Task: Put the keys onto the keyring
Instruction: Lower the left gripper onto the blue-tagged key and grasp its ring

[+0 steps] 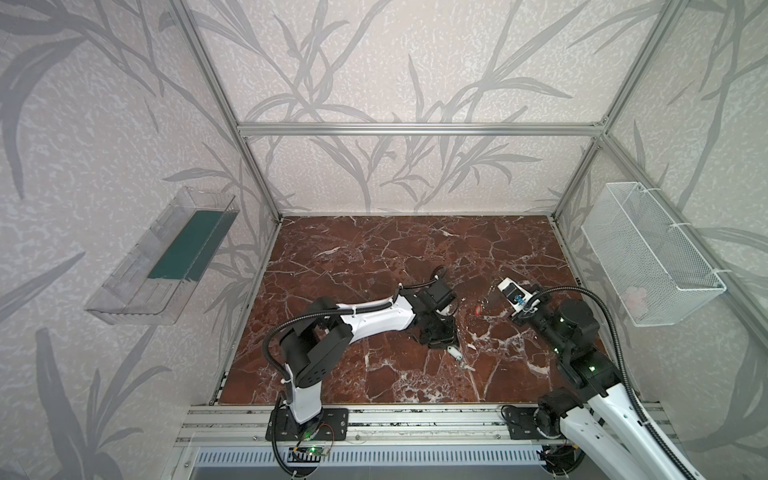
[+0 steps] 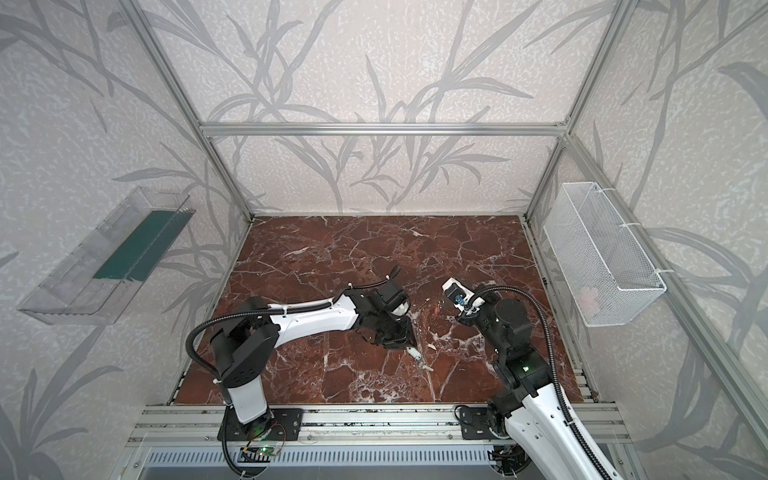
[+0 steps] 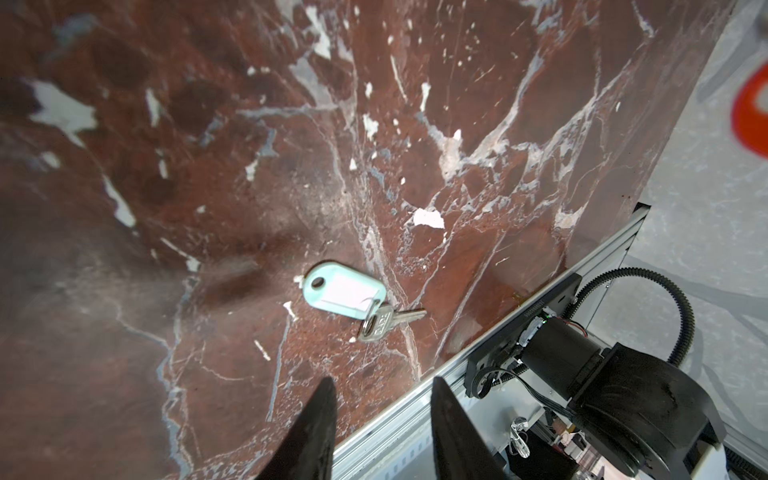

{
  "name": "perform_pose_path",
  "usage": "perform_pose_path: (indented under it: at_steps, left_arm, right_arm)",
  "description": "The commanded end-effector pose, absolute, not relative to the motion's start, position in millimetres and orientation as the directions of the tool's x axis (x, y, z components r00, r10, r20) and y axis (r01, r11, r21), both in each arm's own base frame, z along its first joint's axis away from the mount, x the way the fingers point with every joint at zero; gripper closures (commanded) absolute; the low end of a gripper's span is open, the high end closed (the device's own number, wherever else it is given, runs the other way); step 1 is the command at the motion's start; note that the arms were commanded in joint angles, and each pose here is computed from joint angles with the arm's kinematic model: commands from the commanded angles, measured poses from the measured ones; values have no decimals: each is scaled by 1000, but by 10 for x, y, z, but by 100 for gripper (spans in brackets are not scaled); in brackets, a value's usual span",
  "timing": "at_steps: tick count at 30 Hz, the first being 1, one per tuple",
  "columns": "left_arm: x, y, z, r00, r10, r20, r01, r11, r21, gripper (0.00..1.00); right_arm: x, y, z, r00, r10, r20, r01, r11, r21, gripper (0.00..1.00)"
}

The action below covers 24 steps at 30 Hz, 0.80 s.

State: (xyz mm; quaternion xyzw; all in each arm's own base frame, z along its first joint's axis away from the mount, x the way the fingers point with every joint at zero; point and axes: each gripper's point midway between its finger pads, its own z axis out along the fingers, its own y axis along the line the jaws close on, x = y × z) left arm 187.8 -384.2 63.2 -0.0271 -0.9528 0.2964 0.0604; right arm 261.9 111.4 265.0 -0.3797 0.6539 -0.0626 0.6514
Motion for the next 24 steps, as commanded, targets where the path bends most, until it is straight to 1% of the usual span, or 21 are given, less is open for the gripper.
perform_pose_path:
  at_steps: [1, 5, 8, 15, 20, 24]
  left_arm:
    - [1837, -3908, 587, -988, 39, 149, -51, 830, -556, 61]
    - [1747, -3949, 473, -979, 42, 197, -72, 842, -534, 62]
    - [1697, -3966, 429, -976, 43, 213, -77, 848, -525, 62]
    - [1659, -4040, 394, -972, 69, 223, -54, 862, -504, 64]
    - [1647, -4102, 349, -968, 86, 235, -43, 867, -496, 70]
    - [1655, -4117, 330, -966, 84, 243, -47, 871, -489, 71]
  right_arm:
    - [2559, 1096, 2774, 148, -545, -825, -408, 727, -553, 100]
    - [2535, 1089, 2714, 136, -528, -838, -414, 739, -532, 100]
    - [2516, 1101, 2697, 137, -517, -845, -422, 741, -522, 100]
    - [2502, 1111, 2640, 128, -507, -852, -433, 744, -508, 100]
    - [2485, 1107, 2577, 120, -506, -854, -439, 745, -503, 100]
    - [2482, 1103, 2537, 116, -521, -846, -442, 736, -514, 100]
